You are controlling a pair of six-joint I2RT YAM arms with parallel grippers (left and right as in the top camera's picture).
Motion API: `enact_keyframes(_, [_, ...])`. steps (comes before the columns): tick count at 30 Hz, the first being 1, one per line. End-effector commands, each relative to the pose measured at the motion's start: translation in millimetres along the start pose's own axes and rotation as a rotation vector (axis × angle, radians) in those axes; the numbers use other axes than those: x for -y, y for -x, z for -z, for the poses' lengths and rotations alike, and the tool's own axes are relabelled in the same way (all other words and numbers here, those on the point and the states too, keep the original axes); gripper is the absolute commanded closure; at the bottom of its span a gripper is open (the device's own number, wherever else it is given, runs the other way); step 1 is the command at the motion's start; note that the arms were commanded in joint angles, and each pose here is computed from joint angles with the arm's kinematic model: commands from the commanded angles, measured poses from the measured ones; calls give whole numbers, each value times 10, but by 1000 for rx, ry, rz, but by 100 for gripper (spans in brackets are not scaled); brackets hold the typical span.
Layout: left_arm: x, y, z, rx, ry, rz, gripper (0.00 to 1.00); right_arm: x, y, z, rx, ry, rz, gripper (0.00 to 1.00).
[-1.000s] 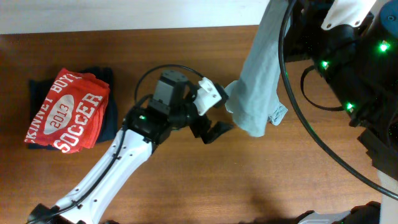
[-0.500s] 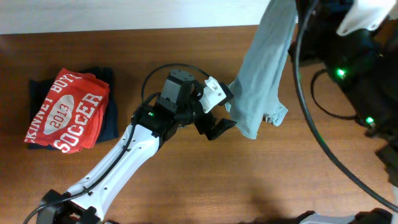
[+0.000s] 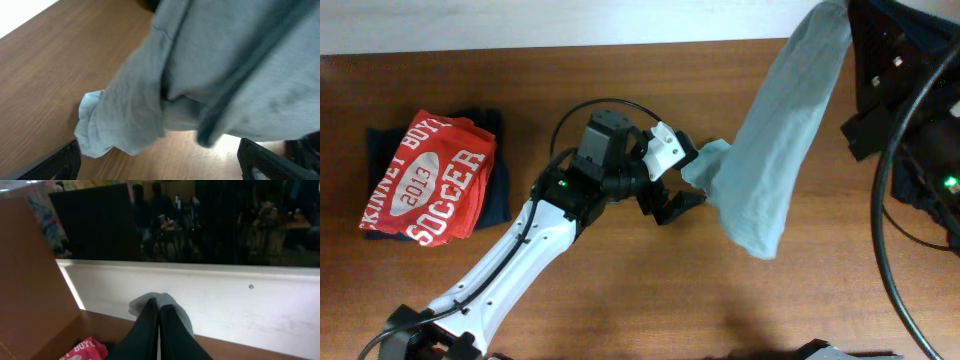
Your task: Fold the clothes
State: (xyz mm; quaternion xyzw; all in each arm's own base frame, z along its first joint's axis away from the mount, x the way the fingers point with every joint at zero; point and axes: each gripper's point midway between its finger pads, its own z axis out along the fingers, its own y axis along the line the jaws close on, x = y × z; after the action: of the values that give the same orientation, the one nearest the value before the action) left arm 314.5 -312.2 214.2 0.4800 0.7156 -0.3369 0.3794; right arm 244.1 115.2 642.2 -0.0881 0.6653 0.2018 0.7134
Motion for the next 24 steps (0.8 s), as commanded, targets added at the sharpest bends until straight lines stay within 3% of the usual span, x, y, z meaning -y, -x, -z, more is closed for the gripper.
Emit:
enact_keyframes(1, [159,118,13,46,-103,-25,1,-73,64,45,22,40,5,96])
enact_keyframes(9, [503,184,89,96,-305,-10,2,-77,102,43,38,42,4,96])
enact_keyframes(15, [545,69,94,50,-321,35,8,-75,136,41,52,39,22,96])
enact_keyframes(24, [545,71,93,51,-321,34,34,-76,156,42,60,39,21,96])
